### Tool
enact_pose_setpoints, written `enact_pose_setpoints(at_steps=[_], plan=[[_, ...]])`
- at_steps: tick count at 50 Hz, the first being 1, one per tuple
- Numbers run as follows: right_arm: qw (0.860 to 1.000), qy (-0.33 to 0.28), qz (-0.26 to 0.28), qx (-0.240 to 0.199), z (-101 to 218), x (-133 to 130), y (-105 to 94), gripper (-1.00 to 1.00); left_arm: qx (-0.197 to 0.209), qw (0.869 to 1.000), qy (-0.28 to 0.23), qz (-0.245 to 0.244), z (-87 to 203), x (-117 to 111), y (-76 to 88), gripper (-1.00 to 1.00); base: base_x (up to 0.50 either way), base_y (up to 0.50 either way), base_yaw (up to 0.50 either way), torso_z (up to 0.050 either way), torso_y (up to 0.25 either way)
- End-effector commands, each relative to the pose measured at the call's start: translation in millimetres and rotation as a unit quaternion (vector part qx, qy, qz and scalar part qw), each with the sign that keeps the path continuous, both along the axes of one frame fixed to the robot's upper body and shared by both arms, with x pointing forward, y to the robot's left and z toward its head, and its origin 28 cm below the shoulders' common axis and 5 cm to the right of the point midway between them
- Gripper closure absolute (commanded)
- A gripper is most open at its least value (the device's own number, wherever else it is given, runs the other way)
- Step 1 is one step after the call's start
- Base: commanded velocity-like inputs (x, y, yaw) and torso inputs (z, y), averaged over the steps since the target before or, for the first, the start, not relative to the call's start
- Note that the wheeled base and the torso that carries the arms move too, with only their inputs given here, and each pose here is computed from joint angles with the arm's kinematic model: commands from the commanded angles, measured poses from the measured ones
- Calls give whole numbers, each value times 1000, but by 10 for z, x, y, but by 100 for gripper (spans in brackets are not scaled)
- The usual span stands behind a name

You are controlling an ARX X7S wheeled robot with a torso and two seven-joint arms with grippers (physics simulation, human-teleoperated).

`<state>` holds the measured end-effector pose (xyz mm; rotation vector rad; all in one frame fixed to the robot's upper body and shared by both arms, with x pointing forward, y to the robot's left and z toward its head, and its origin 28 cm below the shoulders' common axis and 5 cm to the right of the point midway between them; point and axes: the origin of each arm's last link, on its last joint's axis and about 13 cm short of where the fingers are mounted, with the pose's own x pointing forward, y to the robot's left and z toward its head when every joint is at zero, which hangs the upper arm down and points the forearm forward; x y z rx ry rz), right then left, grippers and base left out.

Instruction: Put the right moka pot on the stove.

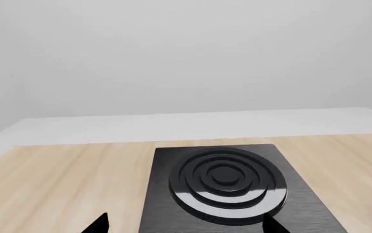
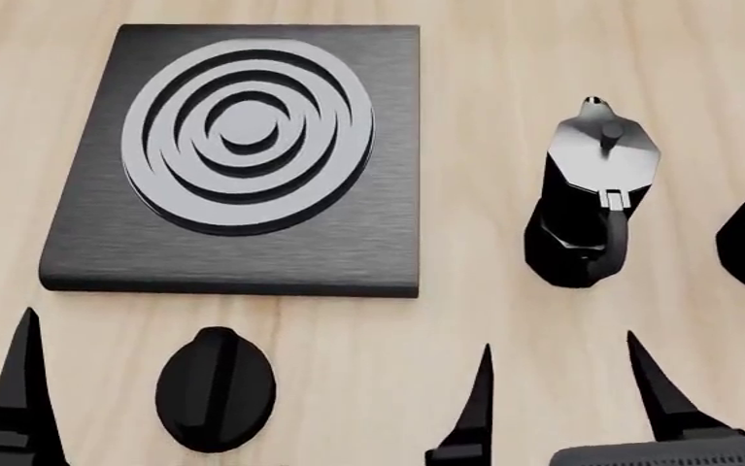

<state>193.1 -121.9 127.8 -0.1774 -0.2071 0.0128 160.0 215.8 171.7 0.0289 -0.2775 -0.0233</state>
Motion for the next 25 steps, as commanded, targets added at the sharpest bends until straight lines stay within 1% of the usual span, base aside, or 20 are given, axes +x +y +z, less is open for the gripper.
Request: enact_pose_setpoints(at_steps=[1,2,4,8,10,14,17,20,25], plan=[[1000,-9,-20,20,42,-99,-186,-100,-1,1000,0,-2,0,-9,-4,-100,0,0,0,0,0],[999,-11,-24,22,45,-110,-205,-100,0,1000,-1,-2,4,-11,-5,-100,0,0,0,0,0],[999,-12,-32,32,-72,-129,-246,-100,-1,1000,0,-2,2,-7,-4,-100,0,0,0,0,0],[998,-16,-48,34,-39,-166,-344,-100,-1,1000,-1,-3,-2,-11,-4,-100,0,0,0,0,0],[997,-15,-45,62,-10,-183,-386,-100,1,1000,-2,-4,-8,-16,-8,-100,0,0,0,0,0],[996,-18,-67,52,21,-199,-454,-100,0,1000,-2,-5,5,-14,-7,-100,0,0,0,0,0],[995,-18,-73,60,51,-204,-514,-100,1,1000,-2,-5,2,-14,-6,-100,0,0,0,0,0],[995,-21,-80,58,86,-211,-555,-100,-1,1000,-3,-5,3,-17,-5,-100,0,0,0,0,0],[994,-20,-97,45,126,-208,-627,-100,-1,1000,-6,-3,9,-19,-4,-100,0,0,0,0,0]])
